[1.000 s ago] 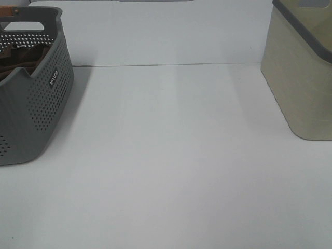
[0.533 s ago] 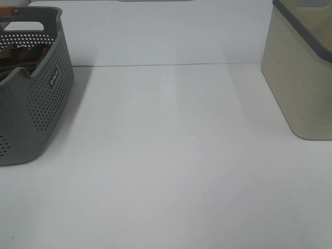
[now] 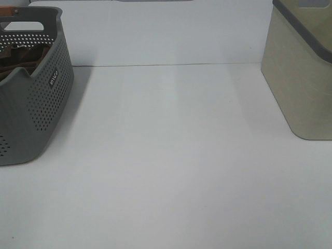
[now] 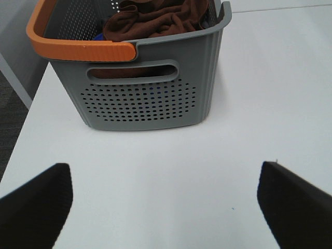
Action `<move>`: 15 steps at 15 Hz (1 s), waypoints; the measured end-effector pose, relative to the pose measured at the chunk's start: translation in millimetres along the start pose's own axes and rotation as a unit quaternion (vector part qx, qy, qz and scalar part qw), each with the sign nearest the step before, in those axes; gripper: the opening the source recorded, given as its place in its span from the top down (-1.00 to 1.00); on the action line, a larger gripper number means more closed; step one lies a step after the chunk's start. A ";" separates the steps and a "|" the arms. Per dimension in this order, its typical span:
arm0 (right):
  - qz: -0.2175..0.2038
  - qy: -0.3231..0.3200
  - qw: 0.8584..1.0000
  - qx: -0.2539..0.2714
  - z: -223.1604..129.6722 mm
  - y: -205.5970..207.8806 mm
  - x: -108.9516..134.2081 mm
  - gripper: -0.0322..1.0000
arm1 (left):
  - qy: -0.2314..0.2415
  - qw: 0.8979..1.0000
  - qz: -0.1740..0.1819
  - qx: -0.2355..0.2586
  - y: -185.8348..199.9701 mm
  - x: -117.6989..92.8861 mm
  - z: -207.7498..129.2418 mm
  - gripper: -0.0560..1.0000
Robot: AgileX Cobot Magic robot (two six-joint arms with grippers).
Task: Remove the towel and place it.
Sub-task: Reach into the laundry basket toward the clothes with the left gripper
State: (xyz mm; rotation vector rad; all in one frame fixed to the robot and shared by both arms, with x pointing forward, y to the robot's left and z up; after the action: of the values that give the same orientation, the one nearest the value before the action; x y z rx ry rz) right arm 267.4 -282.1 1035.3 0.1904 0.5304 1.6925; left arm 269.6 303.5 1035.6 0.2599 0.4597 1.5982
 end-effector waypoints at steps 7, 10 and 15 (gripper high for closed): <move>0.000 0.000 1.000 0.000 0.0 0.0 0.0 -0.92 | 0.000 1.000 0.000 0.000 0.0 0.0 0.0 -0.84; 0.000 0.000 1.000 0.000 0.0 0.0 0.0 -0.92 | 0.000 1.000 0.000 0.000 0.0 0.0 0.0 -0.84; 0.000 0.000 1.000 0.000 0.0 0.0 0.0 -0.92 | 0.000 1.000 0.000 0.000 0.0 0.0 0.0 -0.84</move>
State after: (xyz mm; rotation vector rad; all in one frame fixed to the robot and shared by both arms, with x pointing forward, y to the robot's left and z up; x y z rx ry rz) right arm 267.4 -282.1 1035.3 0.1904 0.5304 1.6925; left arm 269.6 303.5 1035.6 0.2599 0.4597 1.5982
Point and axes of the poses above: a point on each arm's last joint axis where the gripper is mounted, y pointing back along that axis away from the gripper, x along the wrist's bending axis when the last joint is at zero, z = x × y, the point moved 4 cm from there along -y, pointing out along that axis toward the gripper, and after that the axes turned 9 degrees about y, right-handed, at the moved point
